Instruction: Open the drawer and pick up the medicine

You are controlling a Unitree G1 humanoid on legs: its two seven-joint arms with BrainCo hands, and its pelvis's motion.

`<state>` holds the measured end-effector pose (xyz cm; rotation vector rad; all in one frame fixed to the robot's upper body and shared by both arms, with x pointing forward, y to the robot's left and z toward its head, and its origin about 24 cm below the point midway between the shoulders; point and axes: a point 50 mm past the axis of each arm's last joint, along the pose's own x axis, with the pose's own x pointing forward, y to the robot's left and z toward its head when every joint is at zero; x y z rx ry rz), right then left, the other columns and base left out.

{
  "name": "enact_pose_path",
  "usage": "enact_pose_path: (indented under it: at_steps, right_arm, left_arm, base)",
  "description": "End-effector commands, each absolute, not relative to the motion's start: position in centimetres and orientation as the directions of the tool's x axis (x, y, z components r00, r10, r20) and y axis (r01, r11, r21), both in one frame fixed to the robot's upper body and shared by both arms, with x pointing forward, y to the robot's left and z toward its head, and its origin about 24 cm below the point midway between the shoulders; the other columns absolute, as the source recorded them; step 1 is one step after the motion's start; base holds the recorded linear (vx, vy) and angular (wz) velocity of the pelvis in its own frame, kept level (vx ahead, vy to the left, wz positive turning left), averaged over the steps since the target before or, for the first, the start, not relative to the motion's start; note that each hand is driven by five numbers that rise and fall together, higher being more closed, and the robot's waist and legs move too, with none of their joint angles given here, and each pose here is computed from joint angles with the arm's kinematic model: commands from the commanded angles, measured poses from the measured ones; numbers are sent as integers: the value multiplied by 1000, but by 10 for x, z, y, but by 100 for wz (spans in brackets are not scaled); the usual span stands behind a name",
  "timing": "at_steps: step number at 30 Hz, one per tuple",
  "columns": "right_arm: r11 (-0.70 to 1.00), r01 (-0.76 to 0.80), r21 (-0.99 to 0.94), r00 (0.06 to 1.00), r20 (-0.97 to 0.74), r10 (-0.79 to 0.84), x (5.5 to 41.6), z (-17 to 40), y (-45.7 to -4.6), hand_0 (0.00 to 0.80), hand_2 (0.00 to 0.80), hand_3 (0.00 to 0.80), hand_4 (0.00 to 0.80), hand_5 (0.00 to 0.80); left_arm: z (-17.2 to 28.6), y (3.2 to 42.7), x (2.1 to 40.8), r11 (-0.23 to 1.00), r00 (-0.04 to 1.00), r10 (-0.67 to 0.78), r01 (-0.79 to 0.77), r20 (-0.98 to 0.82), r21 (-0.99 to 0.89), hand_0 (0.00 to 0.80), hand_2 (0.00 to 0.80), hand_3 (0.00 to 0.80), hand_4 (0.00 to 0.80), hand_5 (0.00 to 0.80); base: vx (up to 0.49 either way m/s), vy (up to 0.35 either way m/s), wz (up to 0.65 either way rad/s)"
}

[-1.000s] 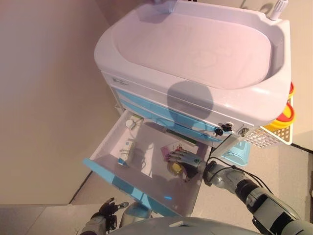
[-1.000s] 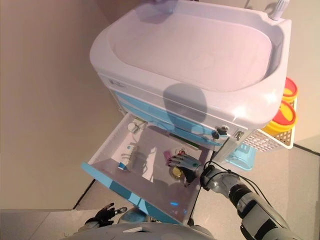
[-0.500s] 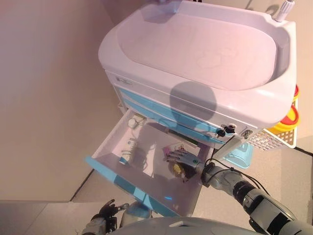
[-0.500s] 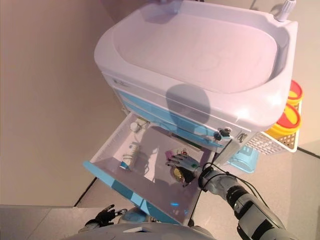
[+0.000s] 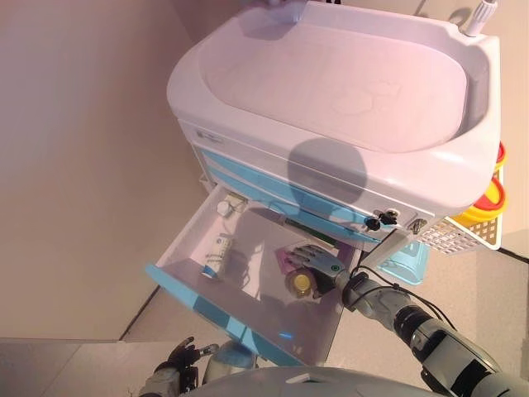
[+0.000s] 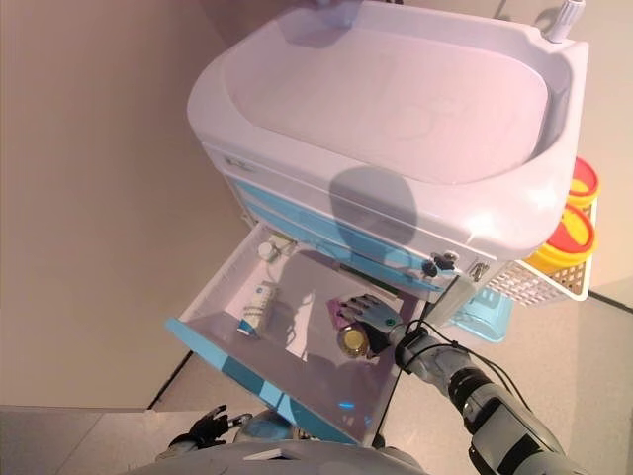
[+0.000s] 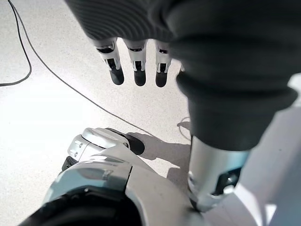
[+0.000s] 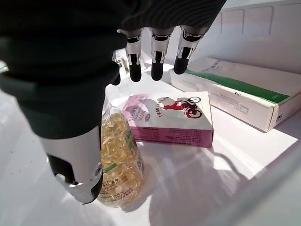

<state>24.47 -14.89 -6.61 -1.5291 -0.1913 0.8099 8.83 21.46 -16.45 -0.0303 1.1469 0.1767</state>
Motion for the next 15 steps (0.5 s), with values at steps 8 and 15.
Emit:
enact_pose_path:
  at_steps: [8, 15]
  right_arm:
    - [-124, -360, -925, 707, -357, 610, 245, -64, -136, 0, 0, 0, 0, 0]
    - [-165, -395, -904, 678, -407, 612, 242, -68, -140, 0, 0, 0, 0, 0]
  left_arm:
    - [-168, 199, 84, 996, 401, 76, -82, -913, 47, 0, 0, 0, 0, 0]
    - [-167, 211, 80, 996, 395, 61, -85, -917, 29, 0, 0, 0, 0, 0]
  base:
    - [0, 0, 0]
    - [5, 34, 3]
